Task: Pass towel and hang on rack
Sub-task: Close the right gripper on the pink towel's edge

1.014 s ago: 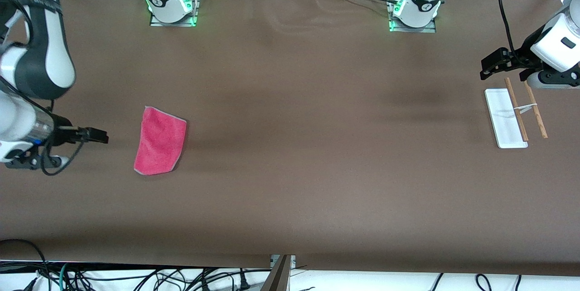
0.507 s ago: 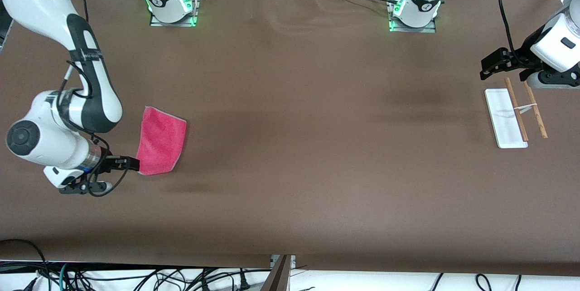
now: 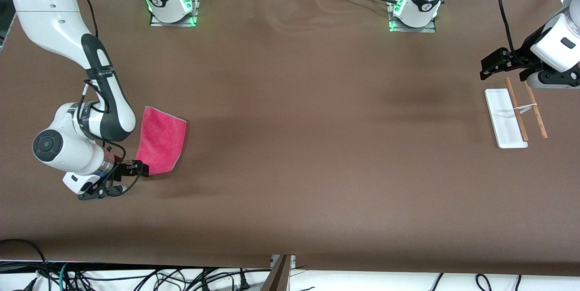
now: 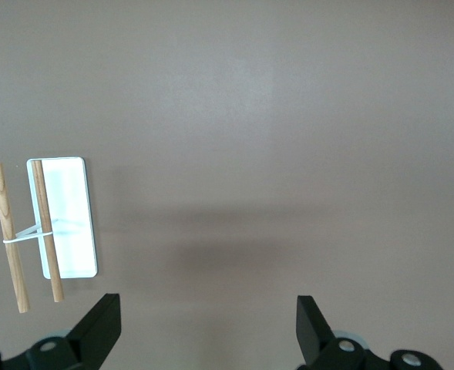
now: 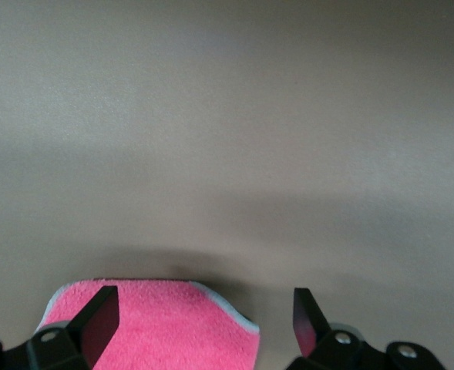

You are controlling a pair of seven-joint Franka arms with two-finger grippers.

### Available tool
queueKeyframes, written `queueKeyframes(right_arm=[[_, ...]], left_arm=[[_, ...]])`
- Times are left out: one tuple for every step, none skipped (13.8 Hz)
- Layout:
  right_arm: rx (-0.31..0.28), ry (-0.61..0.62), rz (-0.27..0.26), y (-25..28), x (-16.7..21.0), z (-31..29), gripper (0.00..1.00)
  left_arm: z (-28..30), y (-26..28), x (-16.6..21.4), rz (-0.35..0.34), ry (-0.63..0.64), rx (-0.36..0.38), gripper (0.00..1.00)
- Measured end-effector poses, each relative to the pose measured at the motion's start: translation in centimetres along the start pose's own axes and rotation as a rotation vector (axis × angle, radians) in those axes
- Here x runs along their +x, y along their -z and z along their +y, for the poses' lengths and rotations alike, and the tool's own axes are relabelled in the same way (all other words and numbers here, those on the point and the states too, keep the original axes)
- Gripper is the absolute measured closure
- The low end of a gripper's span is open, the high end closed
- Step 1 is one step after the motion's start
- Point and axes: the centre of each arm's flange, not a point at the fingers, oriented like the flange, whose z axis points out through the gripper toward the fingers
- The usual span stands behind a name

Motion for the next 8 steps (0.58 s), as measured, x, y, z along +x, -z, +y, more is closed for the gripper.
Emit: queueKeyframes(right_arm=[[0.009, 0.001, -0.002, -0.5, 0.0, -0.3, 0.0], [0.018, 0.006, -0.008, -1.0, -0.1, -0.5, 0.0], [0.028, 0.015, -0.014, -1.7, -0.2, -0.6, 0.0], [0.038, 0.018, -0.021, -2.3, -0.4, -0.6, 0.0], [0.045, 0.017, -0.027, -2.8, -0.5, -0.6, 0.0], [0.047, 0.016, -0.032, -3.2, -0.7, -0.5, 0.0], [0.048, 0.014, -0.035, -3.4, -0.8, -0.3, 0.0], [0.049, 0.013, -0.038, -3.5, -0.8, -0.1, 0.0]], left_arm=[[0.0, 0.0, 0.0, 0.0, 0.0, 0.0, 0.0], [0.0, 0.0, 0.0, 0.0, 0.0, 0.0, 0.0], [0.0, 0.0, 0.0, 0.0, 0.0, 0.0, 0.0], [0.0, 0.0, 0.0, 0.0, 0.0, 0.0, 0.0], [0.0, 0.0, 0.0, 0.0, 0.0, 0.0, 0.0], [0.0, 0.0, 0.0, 0.0, 0.0, 0.0, 0.0], [0.0, 0.0, 0.0, 0.0, 0.0, 0.0, 0.0], [0.0, 0.0, 0.0, 0.0, 0.0, 0.0, 0.0]])
